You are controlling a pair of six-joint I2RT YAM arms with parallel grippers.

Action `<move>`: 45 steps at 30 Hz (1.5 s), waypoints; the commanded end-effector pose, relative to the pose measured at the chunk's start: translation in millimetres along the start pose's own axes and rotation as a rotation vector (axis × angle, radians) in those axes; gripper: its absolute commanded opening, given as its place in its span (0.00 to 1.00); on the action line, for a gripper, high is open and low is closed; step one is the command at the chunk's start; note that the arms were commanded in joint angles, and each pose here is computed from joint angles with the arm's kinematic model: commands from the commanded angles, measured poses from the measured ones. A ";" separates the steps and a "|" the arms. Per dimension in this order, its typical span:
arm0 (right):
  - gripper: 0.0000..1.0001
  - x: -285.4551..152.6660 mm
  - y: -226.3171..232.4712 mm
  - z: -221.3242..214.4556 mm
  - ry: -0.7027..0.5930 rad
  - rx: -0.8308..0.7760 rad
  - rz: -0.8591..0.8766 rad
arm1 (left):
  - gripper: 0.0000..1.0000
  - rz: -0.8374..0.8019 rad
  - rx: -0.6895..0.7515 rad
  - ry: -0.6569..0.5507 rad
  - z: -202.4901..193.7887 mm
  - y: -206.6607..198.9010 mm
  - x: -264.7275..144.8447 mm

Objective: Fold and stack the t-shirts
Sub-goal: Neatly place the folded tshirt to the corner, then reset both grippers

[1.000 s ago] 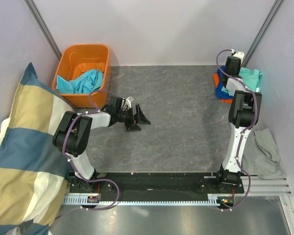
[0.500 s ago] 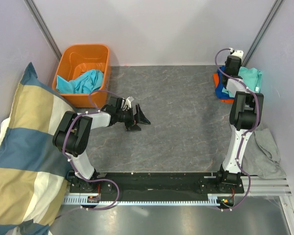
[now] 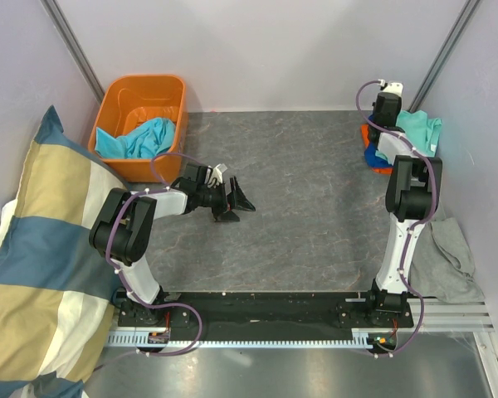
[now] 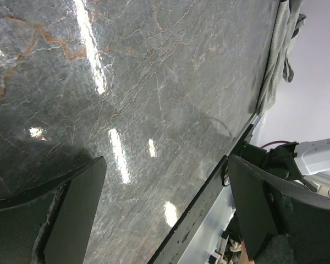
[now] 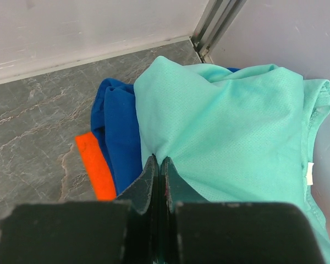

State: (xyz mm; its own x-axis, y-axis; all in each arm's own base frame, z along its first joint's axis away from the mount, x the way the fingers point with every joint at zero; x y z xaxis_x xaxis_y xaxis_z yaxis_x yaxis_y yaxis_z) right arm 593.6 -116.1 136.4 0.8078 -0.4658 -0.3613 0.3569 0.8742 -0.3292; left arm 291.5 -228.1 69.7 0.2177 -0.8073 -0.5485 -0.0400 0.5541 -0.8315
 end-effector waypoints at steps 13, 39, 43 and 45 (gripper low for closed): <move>0.98 -50.0 -38.3 60.3 -0.100 0.206 -0.144 | 1.00 -0.034 0.039 -0.023 6.6 -14.7 -6.8; 0.98 -361.1 64.8 -53.6 0.024 0.207 0.464 | 1.00 0.302 0.301 -0.584 38.1 -43.0 -117.3; 0.98 -373.2 63.6 -91.4 0.086 0.176 0.490 | 1.00 0.339 0.255 -0.672 26.3 -25.3 -129.8; 0.98 -376.1 60.6 -98.7 0.097 0.178 0.486 | 1.00 0.313 0.245 -0.716 21.8 -29.1 -137.9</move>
State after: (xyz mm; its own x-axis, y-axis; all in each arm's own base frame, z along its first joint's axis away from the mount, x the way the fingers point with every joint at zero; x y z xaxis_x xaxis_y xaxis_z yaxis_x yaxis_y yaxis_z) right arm 282.4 102.6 178.7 0.8741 0.0073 -0.4858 0.0059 0.9997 0.0255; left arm 287.1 -147.5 166.8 0.7252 -0.4294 -0.5383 0.0595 0.8179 -0.5723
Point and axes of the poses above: each gripper's point midway between its finger pads, its own x axis out along the fingers, its own y axis along the line the jaws close on, z = x × y, the point moved 3 cm from there along -x, back along the fingers, and after that the axes turned 7 degrees about -x, right-handed, at the moved point
